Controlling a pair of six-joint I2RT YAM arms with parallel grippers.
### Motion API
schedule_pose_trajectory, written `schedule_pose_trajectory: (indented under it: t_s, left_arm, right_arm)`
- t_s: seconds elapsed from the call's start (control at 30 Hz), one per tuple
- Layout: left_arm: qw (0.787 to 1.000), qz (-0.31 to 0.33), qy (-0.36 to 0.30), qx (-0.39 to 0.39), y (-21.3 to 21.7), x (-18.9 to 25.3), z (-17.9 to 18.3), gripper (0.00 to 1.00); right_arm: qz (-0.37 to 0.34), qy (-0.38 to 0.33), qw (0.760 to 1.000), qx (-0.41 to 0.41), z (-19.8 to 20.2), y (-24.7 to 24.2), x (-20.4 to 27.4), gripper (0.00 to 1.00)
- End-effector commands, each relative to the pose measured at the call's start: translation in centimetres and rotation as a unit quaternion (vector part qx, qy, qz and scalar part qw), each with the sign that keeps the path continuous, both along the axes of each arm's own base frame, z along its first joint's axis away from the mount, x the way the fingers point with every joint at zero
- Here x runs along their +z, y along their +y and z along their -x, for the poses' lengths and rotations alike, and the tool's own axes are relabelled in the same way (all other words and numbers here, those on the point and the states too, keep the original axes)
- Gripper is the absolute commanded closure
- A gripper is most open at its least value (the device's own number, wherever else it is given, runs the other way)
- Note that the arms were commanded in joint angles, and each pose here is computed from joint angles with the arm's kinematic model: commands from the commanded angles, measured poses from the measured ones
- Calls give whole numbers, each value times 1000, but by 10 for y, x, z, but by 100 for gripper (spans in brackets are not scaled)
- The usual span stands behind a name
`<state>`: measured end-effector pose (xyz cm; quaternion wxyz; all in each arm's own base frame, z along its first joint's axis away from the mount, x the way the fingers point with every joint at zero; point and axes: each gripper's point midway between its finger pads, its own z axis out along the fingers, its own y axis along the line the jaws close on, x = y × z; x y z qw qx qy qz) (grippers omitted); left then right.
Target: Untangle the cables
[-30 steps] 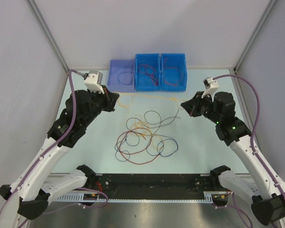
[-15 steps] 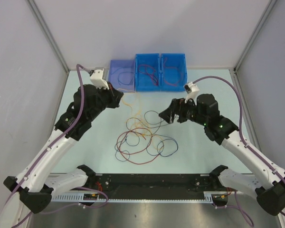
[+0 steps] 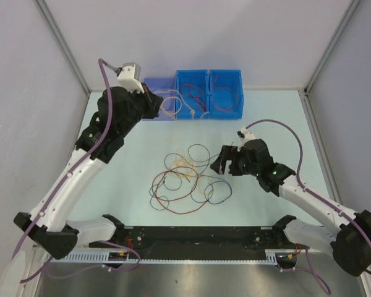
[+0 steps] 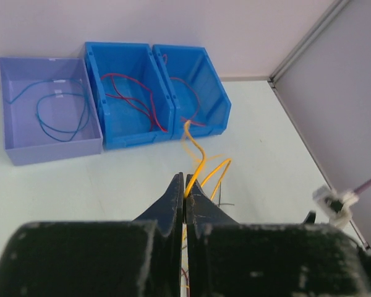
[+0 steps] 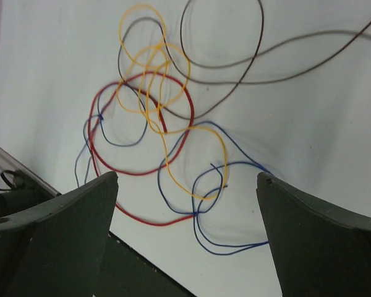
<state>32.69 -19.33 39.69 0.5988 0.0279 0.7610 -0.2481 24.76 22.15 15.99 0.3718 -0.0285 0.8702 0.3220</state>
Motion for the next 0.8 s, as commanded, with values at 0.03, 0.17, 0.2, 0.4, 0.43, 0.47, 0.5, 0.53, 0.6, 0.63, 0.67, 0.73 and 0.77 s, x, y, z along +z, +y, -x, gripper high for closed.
schedule_pose_trajectory:
  t_s: [0.03, 0.17, 0.2, 0.4, 0.43, 0.47, 0.5, 0.53, 0.6, 0.63, 0.67, 0.73, 0.77]
  left_arm:
    - [999, 20, -32, 15, -2, 34, -27, 100]
    - [999, 31, -36, -1, -17, 38, -45, 100]
    - [998, 41, -47, -4, -19, 49, -48, 100]
    - [996, 69, -56, -29, -51, 58, -86, 100]
    - [994, 77, -61, -41, -59, 62, -91, 100]
    - [994, 77, -51, -57, -72, 51, -102, 100]
    - [992, 89, -61, -71, -78, 61, -103, 100]
    - [989, 100, -71, -78, -84, 66, -108, 100]
    - [987, 117, -66, -91, -98, 62, -122, 100]
    - [986, 121, -65, -95, -104, 59, -128, 100]
    - [986, 123, -59, -100, -112, 49, -139, 100]
    - [982, 137, -67, -111, -122, 55, -148, 100]
    - [976, 150, -95, -125, -128, 67, -151, 100]
  right_arm:
    - [-22, -17, 1000, -4, 0, 12, -9, 2]
    - [5, -25, 999, -32, -4, -3, -29, 2]
    - [10, -28, 999, -40, -5, -7, -33, 2]
    - [-6, -28, 991, -133, -13, -40, -52, 0]
    - [-25, -39, 989, -140, -15, -40, -46, 0]
    - [-33, -39, 988, -148, -12, -46, -51, 0]
    - [-43, -41, 985, -162, -15, -53, -51, 0]
    - [-57, -42, 984, -162, -15, -55, -50, 0]
    - [-78, -29, 979, -188, -14, -67, -56, 2]
    - [-89, -26, 974, -205, -16, -77, -57, 1]
    - [-104, -35, 970, -216, -17, -81, -52, 1]
    - [-122, -32, 968, -215, -13, -86, -57, 1]
    - [-128, -36, 968, -213, -13, -86, -55, 0]
